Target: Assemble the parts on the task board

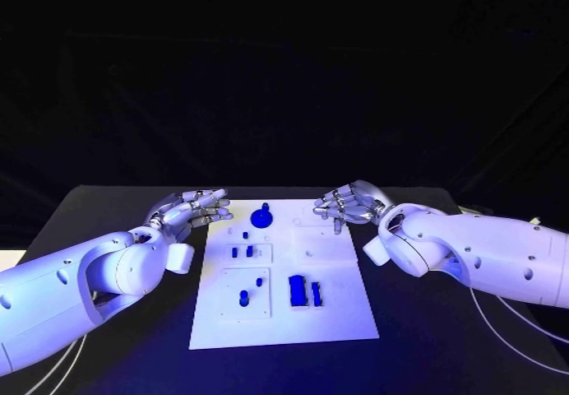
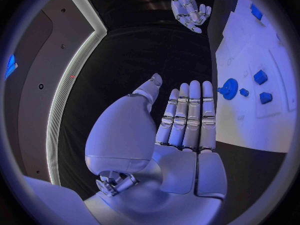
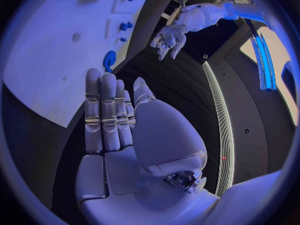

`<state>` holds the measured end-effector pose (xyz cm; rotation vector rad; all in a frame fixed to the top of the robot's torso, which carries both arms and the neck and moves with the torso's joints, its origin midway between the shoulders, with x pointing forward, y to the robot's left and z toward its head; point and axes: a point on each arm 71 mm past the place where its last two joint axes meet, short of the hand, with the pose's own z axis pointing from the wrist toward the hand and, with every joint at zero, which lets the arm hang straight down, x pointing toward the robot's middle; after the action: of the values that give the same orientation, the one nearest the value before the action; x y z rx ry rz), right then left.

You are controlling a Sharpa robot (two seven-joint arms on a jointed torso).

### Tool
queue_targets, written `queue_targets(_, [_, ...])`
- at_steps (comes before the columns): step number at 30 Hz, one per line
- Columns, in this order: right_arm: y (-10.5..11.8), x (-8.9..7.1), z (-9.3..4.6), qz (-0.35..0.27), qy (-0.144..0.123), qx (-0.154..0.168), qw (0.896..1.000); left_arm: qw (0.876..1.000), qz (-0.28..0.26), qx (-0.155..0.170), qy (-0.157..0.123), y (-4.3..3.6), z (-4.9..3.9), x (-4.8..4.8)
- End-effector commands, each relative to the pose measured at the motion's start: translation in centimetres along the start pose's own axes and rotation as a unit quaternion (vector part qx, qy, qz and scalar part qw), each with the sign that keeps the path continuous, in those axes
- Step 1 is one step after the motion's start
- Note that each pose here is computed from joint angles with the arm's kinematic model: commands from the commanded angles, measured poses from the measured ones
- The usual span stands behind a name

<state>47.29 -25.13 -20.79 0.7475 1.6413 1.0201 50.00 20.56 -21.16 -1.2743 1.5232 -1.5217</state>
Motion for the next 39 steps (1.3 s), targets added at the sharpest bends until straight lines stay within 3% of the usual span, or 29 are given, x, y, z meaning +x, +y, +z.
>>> queue_targets(1, [0.1, -0.5, 1.3, 0.14, -0.011, -0.028, 0.99, 0.999, -0.014, 0.03, -0.026, -0.19, 0.49, -0.36])
queue_targets(7, [0.0, -1.0, 3.3, 0.188, -0.037, -0.038, 0.981, 0.998, -0.017, 0.038, -0.038, 0.01, 1.23, -0.46])
queue_targets(8, [-0.2, -0.8, 2.9, 0.11, -0.033, -0.013, 0.993, 1.0, -0.007, 0.015, -0.024, 0.28, 1.09, -0.29])
queue_targets(14, [0.1, 0.2, 2.7, 0.132, -0.047, -0.021, 0.99, 0.999, 0.0, 0.021, -0.039, 0.53, 0.78, -0.06])
queue_targets(19, [0.5, 2.3, 2.2, 0.172, -0.077, -0.032, 0.982, 0.997, 0.015, 0.034, -0.068, 0.99, 0.1, 0.39])
queue_targets(22, [0.8, 4.0, 1.6, 0.202, -0.102, -0.035, 0.973, 0.994, 0.032, 0.047, -0.097, 1.39, -0.63, 0.87])
queue_targets(27, [1.1, 5.5, 0.9, 0.226, -0.126, -0.033, 0.966, 0.987, 0.056, 0.066, -0.136, 1.84, -1.75, 1.56])
queue_targets(34, [1.2, 6.1, 0.7, 0.233, -0.134, -0.032, 0.963, 0.98, 0.077, 0.083, -0.166, 2.11, -2.74, 2.17])
queue_targets(39, [1.2, 6.1, 0.7, 0.233, -0.134, -0.032, 0.963, 0.979, 0.08, 0.085, -0.17, 2.14, -2.87, 2.25])
